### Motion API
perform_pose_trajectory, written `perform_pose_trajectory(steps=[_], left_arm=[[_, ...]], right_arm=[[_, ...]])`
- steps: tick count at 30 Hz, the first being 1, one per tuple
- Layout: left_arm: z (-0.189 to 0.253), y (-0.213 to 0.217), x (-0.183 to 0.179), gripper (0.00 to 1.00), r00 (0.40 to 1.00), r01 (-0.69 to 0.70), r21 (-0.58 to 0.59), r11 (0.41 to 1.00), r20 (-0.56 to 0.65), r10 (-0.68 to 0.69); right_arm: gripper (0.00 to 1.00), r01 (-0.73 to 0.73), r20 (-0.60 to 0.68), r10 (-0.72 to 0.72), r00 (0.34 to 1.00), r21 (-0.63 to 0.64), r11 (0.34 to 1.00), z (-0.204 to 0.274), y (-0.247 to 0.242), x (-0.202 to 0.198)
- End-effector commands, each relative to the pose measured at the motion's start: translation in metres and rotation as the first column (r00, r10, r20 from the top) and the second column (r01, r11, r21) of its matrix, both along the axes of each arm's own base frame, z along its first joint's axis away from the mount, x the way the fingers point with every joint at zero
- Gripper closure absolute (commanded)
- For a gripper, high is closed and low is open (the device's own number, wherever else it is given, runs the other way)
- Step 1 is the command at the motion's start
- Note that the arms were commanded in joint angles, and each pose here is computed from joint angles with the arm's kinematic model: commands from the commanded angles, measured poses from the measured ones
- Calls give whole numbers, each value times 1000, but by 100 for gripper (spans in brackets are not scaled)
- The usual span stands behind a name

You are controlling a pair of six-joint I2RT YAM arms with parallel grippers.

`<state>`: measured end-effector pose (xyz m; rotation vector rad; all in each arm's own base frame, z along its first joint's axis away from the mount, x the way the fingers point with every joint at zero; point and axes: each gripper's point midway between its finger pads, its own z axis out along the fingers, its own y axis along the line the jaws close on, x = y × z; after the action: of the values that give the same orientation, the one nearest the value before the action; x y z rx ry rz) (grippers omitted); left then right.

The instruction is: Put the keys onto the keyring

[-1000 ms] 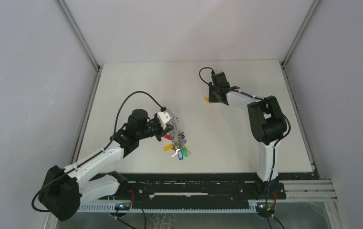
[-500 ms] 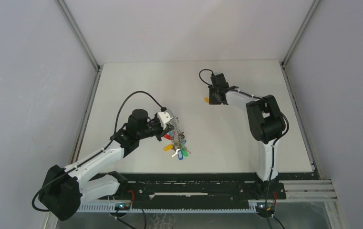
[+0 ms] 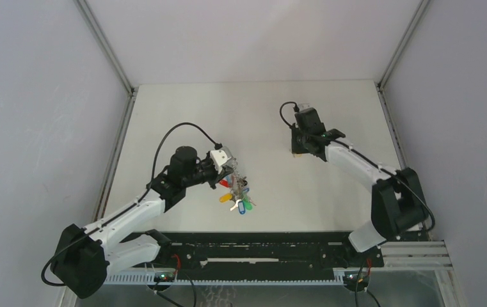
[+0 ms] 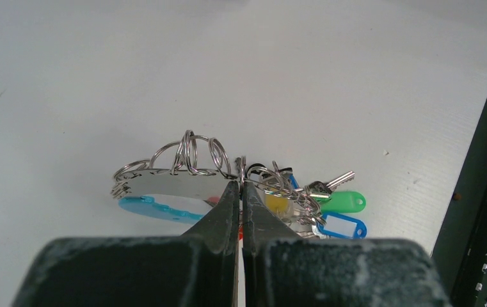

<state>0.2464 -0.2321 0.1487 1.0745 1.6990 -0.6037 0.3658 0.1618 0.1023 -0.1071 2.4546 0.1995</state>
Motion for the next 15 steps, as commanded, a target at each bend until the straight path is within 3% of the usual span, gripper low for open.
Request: perform_pose_trajectory(steps=[1, 7, 15], left_arm=[[37, -8, 5, 100, 994, 32, -57, 998, 103, -26], [41, -8, 3, 100, 992, 37, -71, 997, 123, -28], [44, -9, 0, 100, 991, 51, -80, 995, 131, -41]], right_arm=[[100, -39, 16, 40, 999, -18, 999, 18, -3, -45], [100, -62, 20, 63, 998, -11, 998, 30, -10, -105], [100, -42, -106, 40, 994, -18, 999, 19, -20, -181]])
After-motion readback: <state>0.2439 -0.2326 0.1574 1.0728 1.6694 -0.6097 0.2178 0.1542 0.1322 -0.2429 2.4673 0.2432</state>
